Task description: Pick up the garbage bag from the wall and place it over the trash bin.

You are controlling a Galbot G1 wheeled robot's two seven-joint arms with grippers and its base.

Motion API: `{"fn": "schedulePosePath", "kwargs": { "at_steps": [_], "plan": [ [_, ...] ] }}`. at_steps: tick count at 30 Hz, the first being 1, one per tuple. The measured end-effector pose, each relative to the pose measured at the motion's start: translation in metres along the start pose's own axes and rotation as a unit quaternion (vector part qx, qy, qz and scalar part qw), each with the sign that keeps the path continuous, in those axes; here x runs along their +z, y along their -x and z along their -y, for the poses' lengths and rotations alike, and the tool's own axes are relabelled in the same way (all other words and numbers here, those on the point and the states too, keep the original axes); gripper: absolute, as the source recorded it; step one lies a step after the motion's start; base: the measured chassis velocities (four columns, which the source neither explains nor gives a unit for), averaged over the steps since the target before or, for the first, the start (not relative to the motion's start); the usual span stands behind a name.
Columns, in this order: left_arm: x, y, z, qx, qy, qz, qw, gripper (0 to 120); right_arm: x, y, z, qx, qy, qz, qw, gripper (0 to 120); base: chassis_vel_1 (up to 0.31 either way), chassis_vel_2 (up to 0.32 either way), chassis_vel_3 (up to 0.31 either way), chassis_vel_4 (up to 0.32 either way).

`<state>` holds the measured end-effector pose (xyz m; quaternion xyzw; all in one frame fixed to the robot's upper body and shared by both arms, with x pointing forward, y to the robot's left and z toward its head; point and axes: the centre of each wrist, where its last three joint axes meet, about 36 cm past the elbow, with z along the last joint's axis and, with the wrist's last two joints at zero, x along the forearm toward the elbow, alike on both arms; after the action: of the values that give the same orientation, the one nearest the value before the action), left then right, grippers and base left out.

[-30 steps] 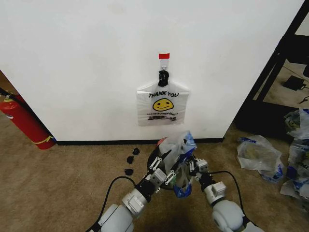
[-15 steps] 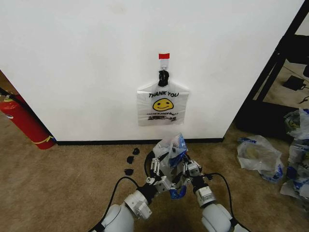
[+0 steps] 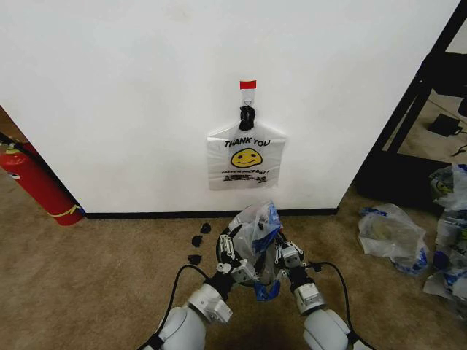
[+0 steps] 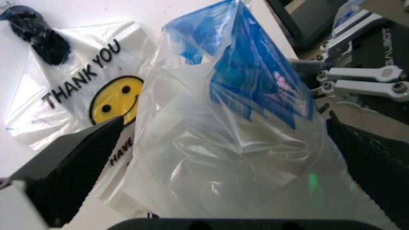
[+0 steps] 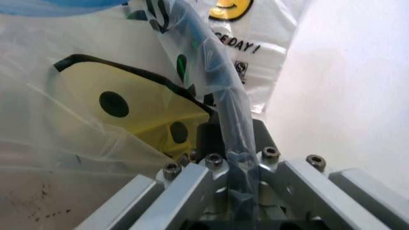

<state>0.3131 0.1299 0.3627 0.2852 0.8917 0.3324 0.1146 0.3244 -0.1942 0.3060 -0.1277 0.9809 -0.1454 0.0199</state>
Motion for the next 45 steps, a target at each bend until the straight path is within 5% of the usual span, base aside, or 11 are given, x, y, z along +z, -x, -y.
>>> {"fn": "schedulePosePath", "kwargs": {
  "at_steps": [11, 33, 45],
  "plan": [
    [-0.002, -0.002, -0.002, -0.007, -0.008, -0.001, 0.9999, 81, 0.0, -0.001, 0.002, 0.0, 0.002, 0.002, 1.0, 0, 0.0, 0.0, 0.0, 0.0],
    [-0.005, -0.005, -0.006, -0.016, -0.023, 0.013, 0.9995, 0, 0.007, -0.003, 0.006, 0.005, 0.006, -0.01, 1.0, 0, 0.0, 0.0, 0.0, 0.0],
    [0.009, -0.003, -0.032, -0.052, -0.032, -0.001, 0.9981, 0, 0.011, -0.004, 0.023, -0.013, 0.045, -0.019, 0.999, 0, 0.0, 0.0, 0.0, 0.0]
  ]
}}
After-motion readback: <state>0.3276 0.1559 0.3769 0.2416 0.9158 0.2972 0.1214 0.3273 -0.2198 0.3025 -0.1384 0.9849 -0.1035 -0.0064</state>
